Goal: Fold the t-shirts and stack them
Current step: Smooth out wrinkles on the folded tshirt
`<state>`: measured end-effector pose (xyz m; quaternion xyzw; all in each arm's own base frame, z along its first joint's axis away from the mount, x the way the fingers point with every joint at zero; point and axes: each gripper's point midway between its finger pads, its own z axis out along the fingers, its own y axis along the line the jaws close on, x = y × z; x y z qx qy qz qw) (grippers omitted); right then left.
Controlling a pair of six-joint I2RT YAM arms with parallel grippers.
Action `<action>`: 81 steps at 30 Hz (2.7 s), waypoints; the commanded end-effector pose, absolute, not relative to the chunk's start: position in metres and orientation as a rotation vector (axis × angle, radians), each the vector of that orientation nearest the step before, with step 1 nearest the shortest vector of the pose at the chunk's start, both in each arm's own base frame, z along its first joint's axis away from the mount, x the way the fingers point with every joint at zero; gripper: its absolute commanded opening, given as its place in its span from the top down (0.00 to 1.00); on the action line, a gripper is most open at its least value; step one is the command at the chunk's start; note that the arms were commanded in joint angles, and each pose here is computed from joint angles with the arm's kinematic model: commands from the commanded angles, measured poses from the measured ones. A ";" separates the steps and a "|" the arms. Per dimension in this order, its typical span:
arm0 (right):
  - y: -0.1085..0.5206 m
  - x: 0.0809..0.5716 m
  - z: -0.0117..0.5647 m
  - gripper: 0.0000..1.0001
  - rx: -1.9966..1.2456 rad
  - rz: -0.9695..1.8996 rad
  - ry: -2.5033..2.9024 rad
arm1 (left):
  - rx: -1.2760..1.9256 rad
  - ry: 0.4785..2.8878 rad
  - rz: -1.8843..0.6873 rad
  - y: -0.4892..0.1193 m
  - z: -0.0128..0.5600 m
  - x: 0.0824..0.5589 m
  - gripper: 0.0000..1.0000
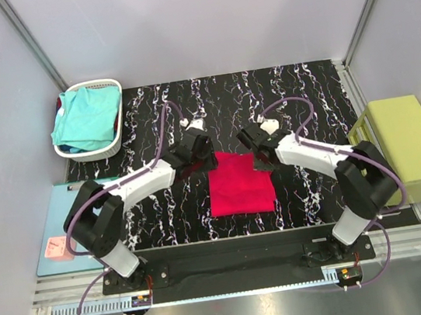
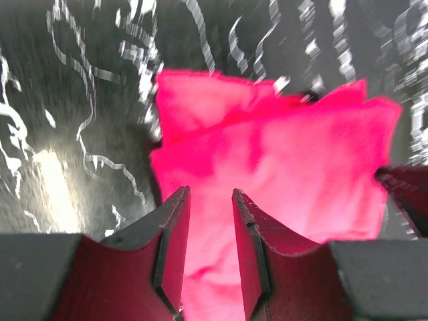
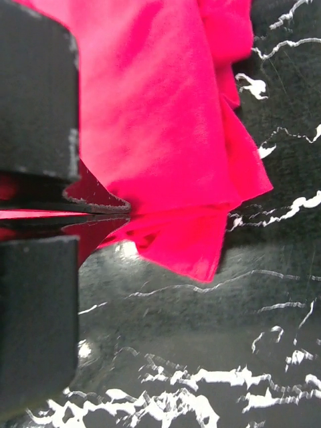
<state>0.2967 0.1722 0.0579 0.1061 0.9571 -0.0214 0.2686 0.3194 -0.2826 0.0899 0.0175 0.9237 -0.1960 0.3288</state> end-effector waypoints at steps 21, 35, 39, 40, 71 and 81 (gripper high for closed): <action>0.192 0.297 0.095 0.88 0.351 -0.004 2.523 | 0.111 2.431 -0.567 -0.300 0.098 0.323 0.65; 0.224 0.333 0.106 0.77 0.228 0.035 2.511 | 0.108 2.393 -0.604 -0.316 0.124 0.339 0.63; 0.218 0.325 0.075 0.82 0.237 -0.021 2.561 | 0.116 2.437 -0.605 -0.318 0.101 0.334 0.64; 0.216 0.323 0.069 0.82 0.237 -0.039 2.573 | 0.116 2.454 -0.597 -0.316 0.092 0.332 0.64; 0.189 0.319 0.188 0.61 0.372 0.134 2.274 | 0.076 2.230 -0.554 -0.271 0.182 0.318 0.63; 0.146 0.296 0.237 0.19 0.263 0.011 2.213 | 0.039 2.146 -0.345 -0.195 0.237 0.278 0.51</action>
